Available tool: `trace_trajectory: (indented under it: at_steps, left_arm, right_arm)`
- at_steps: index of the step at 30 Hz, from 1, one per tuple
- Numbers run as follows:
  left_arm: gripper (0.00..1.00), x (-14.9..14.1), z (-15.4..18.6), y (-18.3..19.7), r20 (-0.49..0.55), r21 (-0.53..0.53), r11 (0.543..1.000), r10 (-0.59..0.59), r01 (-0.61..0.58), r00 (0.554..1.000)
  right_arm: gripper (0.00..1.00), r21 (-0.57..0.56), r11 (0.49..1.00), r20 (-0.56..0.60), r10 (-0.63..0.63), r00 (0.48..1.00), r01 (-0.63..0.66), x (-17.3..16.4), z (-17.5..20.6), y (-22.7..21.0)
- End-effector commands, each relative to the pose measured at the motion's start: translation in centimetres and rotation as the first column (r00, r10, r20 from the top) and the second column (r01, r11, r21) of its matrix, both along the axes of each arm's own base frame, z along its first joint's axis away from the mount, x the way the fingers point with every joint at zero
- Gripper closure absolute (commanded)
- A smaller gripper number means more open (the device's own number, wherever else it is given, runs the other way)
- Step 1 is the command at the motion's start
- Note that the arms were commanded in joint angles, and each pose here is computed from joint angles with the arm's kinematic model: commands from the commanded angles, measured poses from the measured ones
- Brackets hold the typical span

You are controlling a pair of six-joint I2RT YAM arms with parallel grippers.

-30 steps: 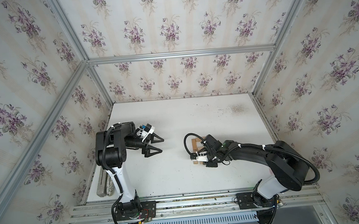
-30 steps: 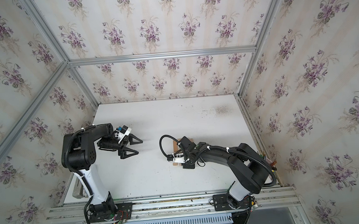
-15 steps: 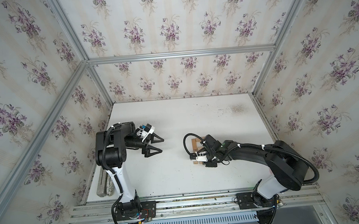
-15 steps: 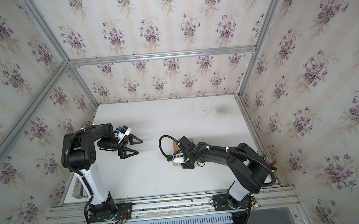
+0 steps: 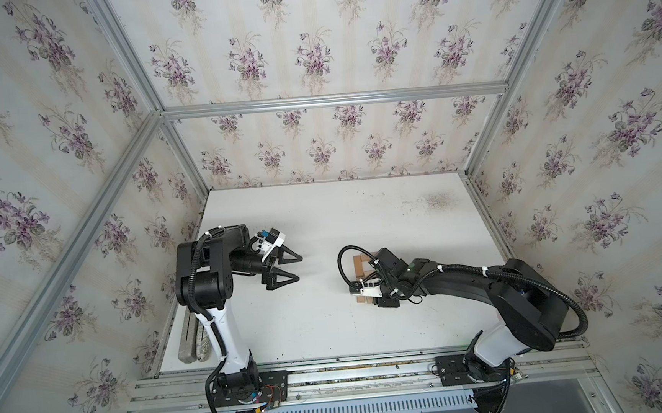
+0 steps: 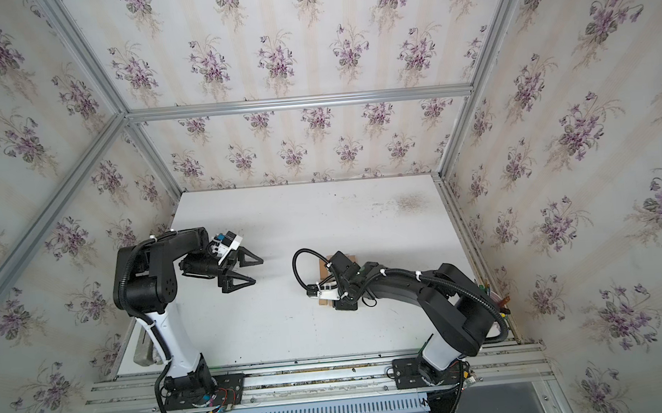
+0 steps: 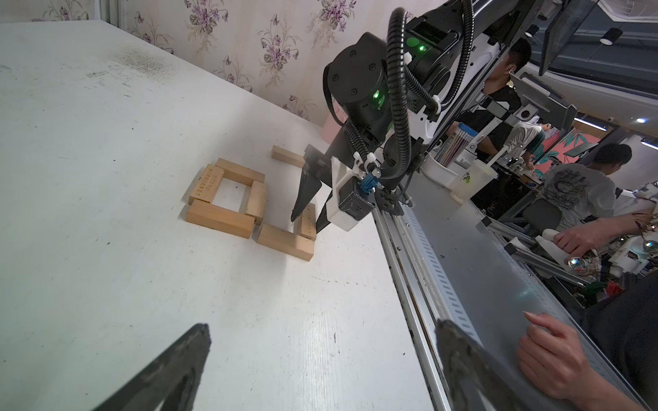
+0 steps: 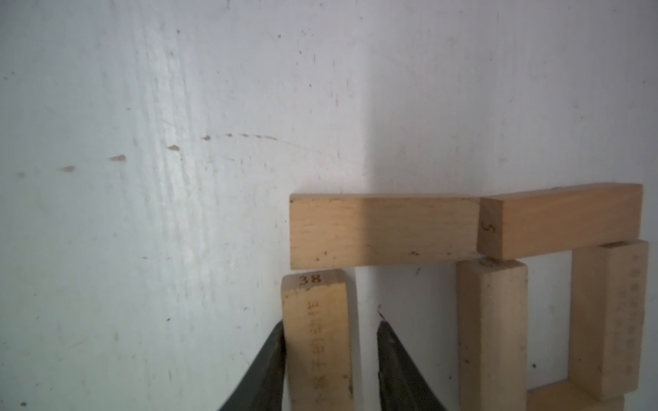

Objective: Assemble the number 8 with building blocks
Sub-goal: Assemble the building block at the center of the board.

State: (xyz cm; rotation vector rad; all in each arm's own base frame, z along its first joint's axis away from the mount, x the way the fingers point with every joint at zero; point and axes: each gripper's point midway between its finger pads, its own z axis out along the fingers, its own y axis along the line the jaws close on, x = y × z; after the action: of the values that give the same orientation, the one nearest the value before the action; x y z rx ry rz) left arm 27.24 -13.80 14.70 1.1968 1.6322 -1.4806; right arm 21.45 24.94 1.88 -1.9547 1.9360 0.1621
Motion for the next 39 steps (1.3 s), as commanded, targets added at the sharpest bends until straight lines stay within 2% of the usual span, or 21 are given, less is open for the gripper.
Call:
trace_trajectory:
  at_steps: [1, 4, 12, 13, 15, 18, 20, 22, 24, 26, 32, 39]
  left_arm:
    - [0.0, -1.0, 1.8, -0.1, 0.209, -0.064, 0.996, -0.047, 0.062, 0.977]
    - [0.0, -1.0, 1.8, -0.1, 0.21, -0.064, 0.996, -0.046, 0.061, 0.977]
    - [0.0, -1.0, 1.8, -0.1, 0.209, -0.064, 0.996, -0.047, 0.062, 0.977]
    - [0.01, -1.0, 1.8, -0.1, 0.209, -0.065, 0.996, -0.045, 0.06, 0.977]
    - [0.0, -1.0, 1.9, -0.1, 0.21, -0.065, 0.996, -0.046, 0.061, 0.977]
    - [0.01, -1.0, 1.8, -0.1, 0.209, -0.064, 0.996, -0.047, 0.062, 0.977]
    - [0.0, -1.0, 1.9, -0.1, 0.21, -0.064, 0.996, -0.046, 0.061, 0.977]
    - [0.0, -1.0, 1.8, -0.1, 0.209, -0.064, 0.996, -0.046, 0.061, 0.977]
    - [0.0, -1.0, 1.8, -0.1, 0.208, -0.064, 0.996, -0.047, 0.062, 0.977]
    - [0.0, -1.0, 1.8, -0.1, 0.21, -0.064, 0.996, -0.047, 0.062, 0.977]
    - [0.0, -1.0, 1.8, -0.1, 0.209, -0.065, 0.996, -0.047, 0.061, 0.977]
    - [0.0, -1.0, 1.9, -0.1, 0.208, -0.064, 0.996, -0.047, 0.062, 0.977]
  right_arm:
    - [0.51, -0.026, 1.0, -0.017, -0.002, 1.0, 0.001, -0.4, -0.4, -0.5]
    - [0.43, -0.026, 1.0, -0.004, -0.006, 1.0, 0.006, -0.2, -0.2, -0.6]
    - [0.38, -0.029, 0.999, 0.019, -0.021, 1.0, 0.022, 0.0, 0.0, -0.9]
    - [0.38, -0.029, 0.999, 0.023, -0.029, 0.999, 0.029, 0.2, 0.0, -0.9]
    - [0.5, -0.023, 0.999, 0.026, -0.036, 0.999, 0.036, 0.4, 0.2, -0.8]
    - [0.62, -0.014, 0.999, 0.026, -0.045, 0.999, 0.045, 0.7, 0.3, -0.5]
    - [0.66, -0.013, 0.999, 0.019, -0.049, 0.999, 0.049, 0.6, 0.2, -0.4]
    - [0.64, -0.006, 0.999, 0.011, -0.052, 0.999, 0.052, 0.6, 0.3, -0.3]
    - [0.57, -0.006, 0.998, 0.009, -0.057, 0.998, 0.057, 0.6, 0.3, -0.2]
    - [0.55, -0.007, 0.999, 0.01, -0.052, 0.999, 0.052, 0.6, 0.3, -0.2]
    - [0.6, -0.003, 0.999, -0.006, -0.043, 0.999, 0.043, 0.2, 0.2, -0.3]
    - [0.58, -0.004, 0.999, -0.041, -0.035, 0.999, 0.035, -0.6, -0.2, -0.4]
